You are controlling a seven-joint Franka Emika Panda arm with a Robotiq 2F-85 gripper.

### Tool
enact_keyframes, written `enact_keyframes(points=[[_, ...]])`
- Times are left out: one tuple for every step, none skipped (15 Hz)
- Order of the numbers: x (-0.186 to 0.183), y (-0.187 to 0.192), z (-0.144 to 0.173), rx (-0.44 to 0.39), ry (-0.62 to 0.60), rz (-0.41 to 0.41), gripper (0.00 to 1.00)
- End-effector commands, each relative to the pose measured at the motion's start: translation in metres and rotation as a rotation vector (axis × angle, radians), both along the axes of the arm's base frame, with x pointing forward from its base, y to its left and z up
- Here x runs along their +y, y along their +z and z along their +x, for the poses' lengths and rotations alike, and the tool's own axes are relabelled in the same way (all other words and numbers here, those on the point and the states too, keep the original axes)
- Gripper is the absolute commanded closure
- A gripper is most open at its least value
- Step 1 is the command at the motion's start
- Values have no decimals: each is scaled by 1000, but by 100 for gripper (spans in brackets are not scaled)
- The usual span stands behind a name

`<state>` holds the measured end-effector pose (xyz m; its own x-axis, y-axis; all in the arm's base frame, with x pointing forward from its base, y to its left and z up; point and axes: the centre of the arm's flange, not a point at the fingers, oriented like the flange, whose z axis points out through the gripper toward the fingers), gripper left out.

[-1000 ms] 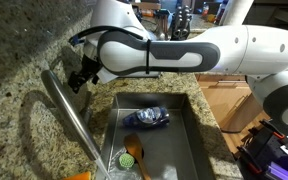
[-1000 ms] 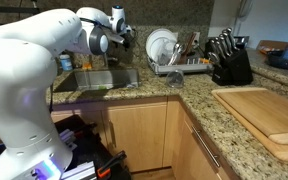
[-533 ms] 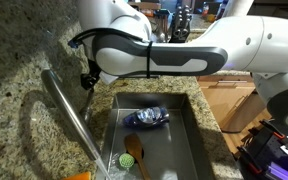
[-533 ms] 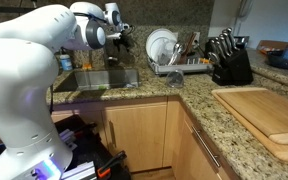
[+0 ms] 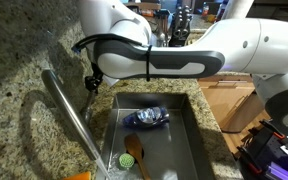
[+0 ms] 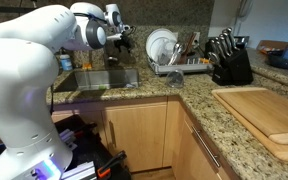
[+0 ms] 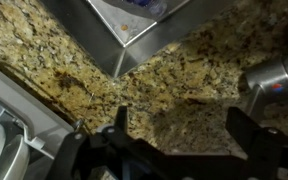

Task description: Close the tap

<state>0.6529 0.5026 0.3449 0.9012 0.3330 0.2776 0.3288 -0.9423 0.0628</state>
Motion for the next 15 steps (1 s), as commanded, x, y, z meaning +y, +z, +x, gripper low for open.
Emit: enact_keyframes(points=[[-1, -12, 1, 6, 4, -9, 0], [-2, -22, 3, 9, 7, -16, 0], [-3, -30, 4, 11, 8, -20, 0], [-3, -33, 5, 9, 9, -20, 0], [-3, -33, 5, 8, 9, -19, 0], [-3, -32, 5, 7, 10, -18, 0], [-3, -31, 5, 6, 11, -18, 0], [-1, -33, 9, -66, 35, 3, 0], [4, -35, 15, -138, 32, 58, 0], [8, -38, 19, -167, 27, 103, 0], [12, -43, 22, -204, 39, 151, 0], [12, -47, 24, -238, 28, 206, 0], [9, -52, 26, -259, 14, 262, 0], [6, -57, 28, -289, 4, 315, 0], [4, -64, 27, -312, -10, 367, 0]])
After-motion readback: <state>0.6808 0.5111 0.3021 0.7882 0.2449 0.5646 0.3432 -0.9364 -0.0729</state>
